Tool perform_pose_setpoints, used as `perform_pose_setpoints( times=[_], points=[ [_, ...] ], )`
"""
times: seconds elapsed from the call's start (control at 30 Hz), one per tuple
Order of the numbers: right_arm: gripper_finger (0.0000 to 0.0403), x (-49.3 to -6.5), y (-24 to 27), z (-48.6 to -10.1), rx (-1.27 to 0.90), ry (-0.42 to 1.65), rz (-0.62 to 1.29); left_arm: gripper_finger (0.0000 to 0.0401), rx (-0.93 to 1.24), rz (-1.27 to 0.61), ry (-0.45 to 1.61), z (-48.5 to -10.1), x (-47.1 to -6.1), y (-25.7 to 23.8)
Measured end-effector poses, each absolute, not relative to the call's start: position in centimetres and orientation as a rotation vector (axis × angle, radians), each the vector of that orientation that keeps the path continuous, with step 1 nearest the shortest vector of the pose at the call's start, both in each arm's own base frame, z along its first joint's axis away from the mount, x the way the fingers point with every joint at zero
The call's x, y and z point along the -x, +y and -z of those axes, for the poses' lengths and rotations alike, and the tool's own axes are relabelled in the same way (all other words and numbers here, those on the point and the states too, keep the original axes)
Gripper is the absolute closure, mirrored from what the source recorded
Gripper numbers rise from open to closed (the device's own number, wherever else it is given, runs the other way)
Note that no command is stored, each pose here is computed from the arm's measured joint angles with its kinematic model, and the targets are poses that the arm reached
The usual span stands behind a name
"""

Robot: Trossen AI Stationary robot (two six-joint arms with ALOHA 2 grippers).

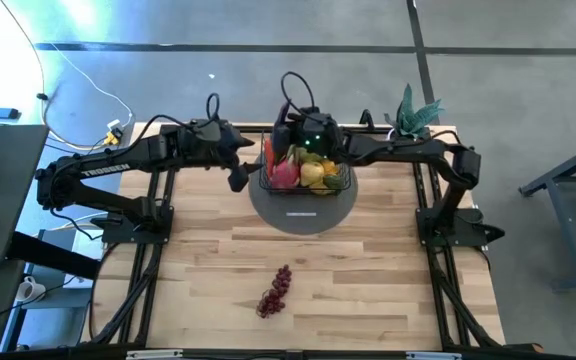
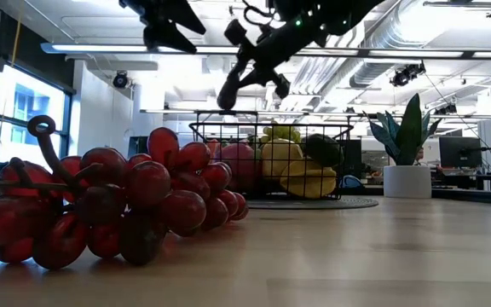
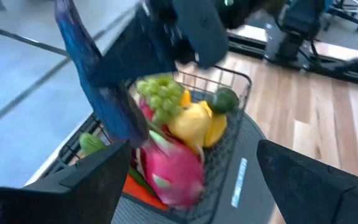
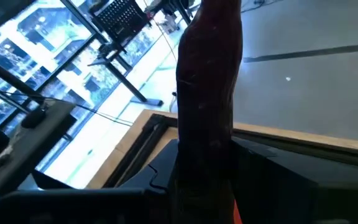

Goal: Build produce basket
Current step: Put the eggplant into the wire basket

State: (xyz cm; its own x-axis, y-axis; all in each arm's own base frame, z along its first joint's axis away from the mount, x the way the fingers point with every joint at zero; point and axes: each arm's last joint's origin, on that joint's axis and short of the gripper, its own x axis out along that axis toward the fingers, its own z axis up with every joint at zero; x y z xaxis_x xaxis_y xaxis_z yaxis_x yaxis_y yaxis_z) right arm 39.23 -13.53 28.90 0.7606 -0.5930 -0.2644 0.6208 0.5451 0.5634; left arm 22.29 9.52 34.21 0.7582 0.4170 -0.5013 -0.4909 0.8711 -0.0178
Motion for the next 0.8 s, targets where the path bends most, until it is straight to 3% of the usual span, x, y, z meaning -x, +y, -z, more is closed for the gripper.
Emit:
perform_pose_setpoints(
  times=[0.47, 0.8],
  points=[
    [0.0325, -41.3, -13.5, -24.0, -0.786, 0.125, 0.762, 0.0062, 0.149, -0.502, 0.501, -34.3, -22.3, 9.6],
    [0.0310, -41.5, -13.9, -22.9, -0.875, 0.146, 0.757, 0.0062, 0.150, -0.502, 0.505, -34.2, -22.3, 9.5]
  ],
)
